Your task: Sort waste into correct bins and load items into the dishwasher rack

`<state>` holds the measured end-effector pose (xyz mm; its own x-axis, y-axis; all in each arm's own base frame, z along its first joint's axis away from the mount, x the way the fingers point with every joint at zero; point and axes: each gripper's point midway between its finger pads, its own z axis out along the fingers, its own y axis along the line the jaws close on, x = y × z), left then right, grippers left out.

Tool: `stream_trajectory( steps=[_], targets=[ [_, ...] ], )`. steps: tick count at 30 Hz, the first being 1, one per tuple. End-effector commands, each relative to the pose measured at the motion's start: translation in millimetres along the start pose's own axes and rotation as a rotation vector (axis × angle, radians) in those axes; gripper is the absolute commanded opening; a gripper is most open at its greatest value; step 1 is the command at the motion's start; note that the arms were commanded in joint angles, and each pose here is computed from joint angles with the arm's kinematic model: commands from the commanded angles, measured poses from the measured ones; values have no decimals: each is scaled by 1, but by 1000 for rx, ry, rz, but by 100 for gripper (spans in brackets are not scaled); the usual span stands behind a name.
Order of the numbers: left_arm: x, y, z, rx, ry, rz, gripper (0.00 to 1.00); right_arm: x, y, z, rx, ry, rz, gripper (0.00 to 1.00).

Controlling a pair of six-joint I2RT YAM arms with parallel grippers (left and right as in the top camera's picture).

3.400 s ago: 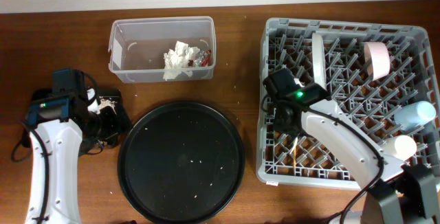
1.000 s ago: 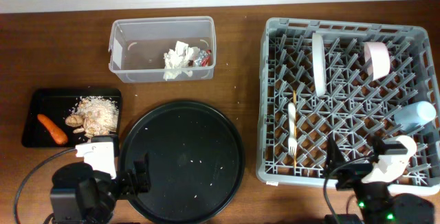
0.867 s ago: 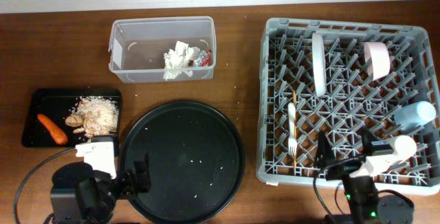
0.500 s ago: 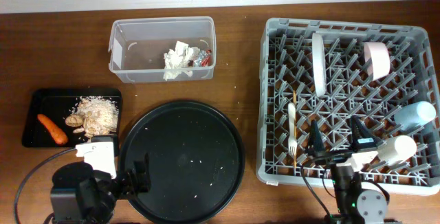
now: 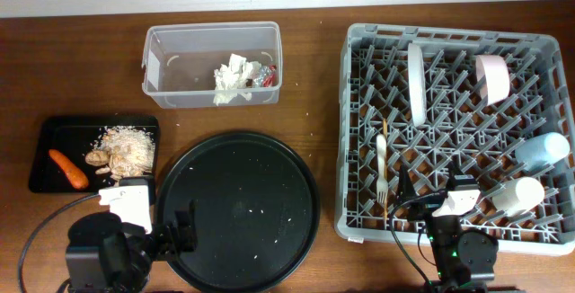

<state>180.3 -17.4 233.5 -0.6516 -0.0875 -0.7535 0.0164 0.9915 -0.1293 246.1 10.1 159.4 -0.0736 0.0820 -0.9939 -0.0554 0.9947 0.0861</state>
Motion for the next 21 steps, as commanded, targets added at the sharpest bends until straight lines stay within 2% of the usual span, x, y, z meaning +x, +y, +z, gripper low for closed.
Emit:
stream_trajectory(
  steps=[1, 18, 21],
  targets=[
    [0, 1, 0, -5, -3, 3, 99, 2, 0, 0, 2, 4, 3, 98],
    [2, 1, 0, -5, -6, 3, 99, 2, 0, 0, 2, 4, 3, 98],
    [15, 13, 5, -61, -12, 3, 99, 2, 0, 0, 2, 4, 3, 98]
  ],
)
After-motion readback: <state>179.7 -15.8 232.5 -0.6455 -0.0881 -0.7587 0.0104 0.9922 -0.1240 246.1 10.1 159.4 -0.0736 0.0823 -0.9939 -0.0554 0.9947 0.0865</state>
